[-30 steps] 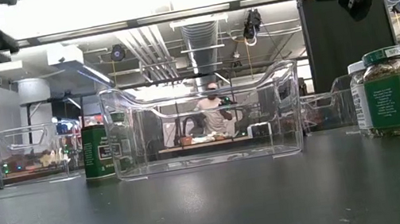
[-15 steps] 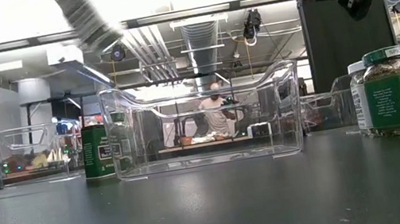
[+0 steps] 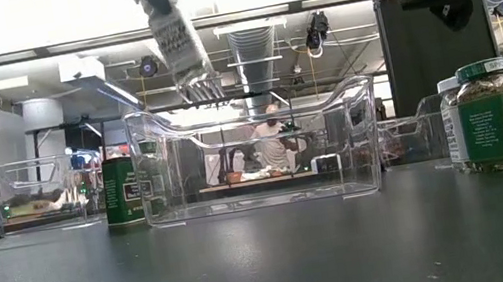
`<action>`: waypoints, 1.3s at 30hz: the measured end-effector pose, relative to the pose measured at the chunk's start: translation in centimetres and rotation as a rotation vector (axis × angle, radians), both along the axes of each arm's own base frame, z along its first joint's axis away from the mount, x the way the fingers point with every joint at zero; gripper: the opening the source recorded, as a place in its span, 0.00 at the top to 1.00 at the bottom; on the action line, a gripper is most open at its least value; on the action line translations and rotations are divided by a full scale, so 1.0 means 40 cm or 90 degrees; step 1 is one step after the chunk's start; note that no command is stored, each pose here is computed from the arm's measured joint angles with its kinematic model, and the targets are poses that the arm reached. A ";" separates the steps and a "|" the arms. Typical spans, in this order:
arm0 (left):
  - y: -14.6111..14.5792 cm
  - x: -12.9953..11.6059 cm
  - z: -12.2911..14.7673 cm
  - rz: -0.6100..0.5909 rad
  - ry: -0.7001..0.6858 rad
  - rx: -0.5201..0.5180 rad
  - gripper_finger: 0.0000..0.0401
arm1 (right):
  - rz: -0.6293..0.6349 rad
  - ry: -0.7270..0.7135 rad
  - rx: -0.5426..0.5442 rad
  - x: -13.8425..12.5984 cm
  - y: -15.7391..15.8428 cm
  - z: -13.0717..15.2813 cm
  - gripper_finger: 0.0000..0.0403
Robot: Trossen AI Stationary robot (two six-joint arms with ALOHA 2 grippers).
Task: Sort spices by type
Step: Put the white seasoning bottle into the top right transparent bin
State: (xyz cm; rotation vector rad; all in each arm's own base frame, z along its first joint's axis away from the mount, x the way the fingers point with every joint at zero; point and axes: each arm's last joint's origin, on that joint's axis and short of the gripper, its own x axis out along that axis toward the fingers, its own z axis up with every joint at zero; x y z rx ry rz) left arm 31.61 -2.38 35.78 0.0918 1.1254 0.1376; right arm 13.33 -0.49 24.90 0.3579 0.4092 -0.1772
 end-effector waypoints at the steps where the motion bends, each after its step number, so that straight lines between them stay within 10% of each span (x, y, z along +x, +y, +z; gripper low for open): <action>1: -0.001 0.015 -0.006 0.000 0.029 -0.001 0.53 | -0.002 0.005 0.005 -0.001 0.000 -0.002 0.97; 14: 0.010 0.150 -0.041 -0.048 0.161 -0.016 0.53 | -0.009 0.037 0.020 -0.005 0.000 -0.021 0.97; 39: 0.070 0.177 -0.259 -0.017 0.183 -0.105 0.53 | -0.007 0.041 0.028 -0.006 0.001 -0.024 0.97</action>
